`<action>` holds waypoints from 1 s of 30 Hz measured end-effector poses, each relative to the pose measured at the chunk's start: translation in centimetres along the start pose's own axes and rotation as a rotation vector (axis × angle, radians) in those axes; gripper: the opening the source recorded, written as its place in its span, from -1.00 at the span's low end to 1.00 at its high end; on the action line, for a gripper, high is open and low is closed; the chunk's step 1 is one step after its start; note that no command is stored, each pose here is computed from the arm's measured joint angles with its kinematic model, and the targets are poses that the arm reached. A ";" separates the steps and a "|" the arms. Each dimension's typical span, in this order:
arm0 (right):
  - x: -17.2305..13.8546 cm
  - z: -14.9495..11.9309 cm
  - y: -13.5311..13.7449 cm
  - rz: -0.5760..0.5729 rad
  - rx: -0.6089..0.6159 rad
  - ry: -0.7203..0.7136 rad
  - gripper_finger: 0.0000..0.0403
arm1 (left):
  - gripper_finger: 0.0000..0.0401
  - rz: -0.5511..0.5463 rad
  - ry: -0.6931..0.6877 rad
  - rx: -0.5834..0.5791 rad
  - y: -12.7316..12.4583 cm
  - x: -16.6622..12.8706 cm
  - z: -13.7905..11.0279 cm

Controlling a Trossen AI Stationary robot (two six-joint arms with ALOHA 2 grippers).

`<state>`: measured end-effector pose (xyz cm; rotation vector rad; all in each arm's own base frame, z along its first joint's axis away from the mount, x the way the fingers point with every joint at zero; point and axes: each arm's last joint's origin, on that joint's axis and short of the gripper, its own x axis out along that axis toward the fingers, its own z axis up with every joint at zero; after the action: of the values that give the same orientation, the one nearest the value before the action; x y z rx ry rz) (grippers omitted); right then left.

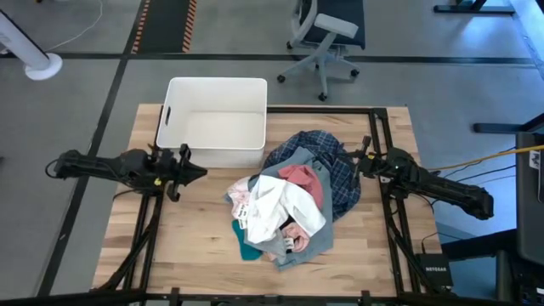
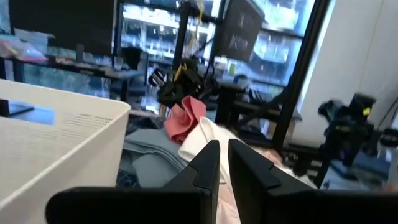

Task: Sort clothes
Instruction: Put the white underwear into the white laundry bin

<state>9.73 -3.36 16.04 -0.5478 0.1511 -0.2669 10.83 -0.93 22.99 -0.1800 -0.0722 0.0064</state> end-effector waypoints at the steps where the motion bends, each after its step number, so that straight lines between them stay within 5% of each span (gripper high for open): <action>1: 0.0 0.0 0.0 0.000 0.000 0.000 -0.83 | -0.86 -0.002 0.020 0.011 -0.2 0.5 0.4; 13: 0.0 0.0 0.0 0.000 0.000 0.000 -0.83 | -0.86 0.078 0.378 0.116 -2.2 7.3 1.8; 30: 0.0 0.0 0.0 0.000 0.000 0.000 -0.83 | -0.86 0.017 0.332 0.109 -4.4 13.2 0.2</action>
<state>9.73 -3.36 16.03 -0.5479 0.1514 -0.2667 24.03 -5.06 24.94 -0.0706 0.2606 -0.0029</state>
